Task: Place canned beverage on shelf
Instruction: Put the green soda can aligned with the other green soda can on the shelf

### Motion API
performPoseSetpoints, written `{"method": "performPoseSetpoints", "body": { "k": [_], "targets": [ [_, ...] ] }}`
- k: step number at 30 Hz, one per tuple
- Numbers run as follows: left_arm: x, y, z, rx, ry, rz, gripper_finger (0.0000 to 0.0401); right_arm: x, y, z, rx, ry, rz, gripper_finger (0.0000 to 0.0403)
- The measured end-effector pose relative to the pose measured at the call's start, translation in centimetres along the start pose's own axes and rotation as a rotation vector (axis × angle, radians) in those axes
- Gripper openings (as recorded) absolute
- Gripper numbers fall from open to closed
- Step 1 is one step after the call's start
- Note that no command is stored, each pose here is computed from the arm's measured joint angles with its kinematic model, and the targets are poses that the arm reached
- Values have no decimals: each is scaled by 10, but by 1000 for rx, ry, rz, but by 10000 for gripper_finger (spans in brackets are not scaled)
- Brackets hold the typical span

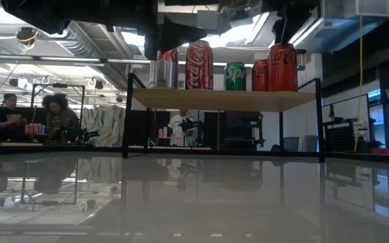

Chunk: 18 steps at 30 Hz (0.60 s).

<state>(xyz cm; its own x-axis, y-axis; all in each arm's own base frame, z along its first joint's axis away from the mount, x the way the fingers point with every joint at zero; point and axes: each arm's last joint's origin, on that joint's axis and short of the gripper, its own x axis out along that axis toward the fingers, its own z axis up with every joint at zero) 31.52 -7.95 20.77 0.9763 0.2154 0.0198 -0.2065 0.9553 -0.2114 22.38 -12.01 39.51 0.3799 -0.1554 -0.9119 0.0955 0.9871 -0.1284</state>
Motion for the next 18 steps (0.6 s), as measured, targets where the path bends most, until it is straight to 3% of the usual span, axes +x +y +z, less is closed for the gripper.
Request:
{"method": "performPoseSetpoints", "body": {
  "k": [6, 12, 18],
  "targets": [
    [0, 0, 0, 0, 0, 0, 325, -31, 1, 1, 2, -38, -17, 386],
    [0, 0, 0, 0, 0, 0, 325, -60, 5, -5, 88, -60, -21, 386],
    [0, 0, 0, -1, 0, 1, 325, -80, 16, -14, 105, -172, 104, 386]
  ]
}}
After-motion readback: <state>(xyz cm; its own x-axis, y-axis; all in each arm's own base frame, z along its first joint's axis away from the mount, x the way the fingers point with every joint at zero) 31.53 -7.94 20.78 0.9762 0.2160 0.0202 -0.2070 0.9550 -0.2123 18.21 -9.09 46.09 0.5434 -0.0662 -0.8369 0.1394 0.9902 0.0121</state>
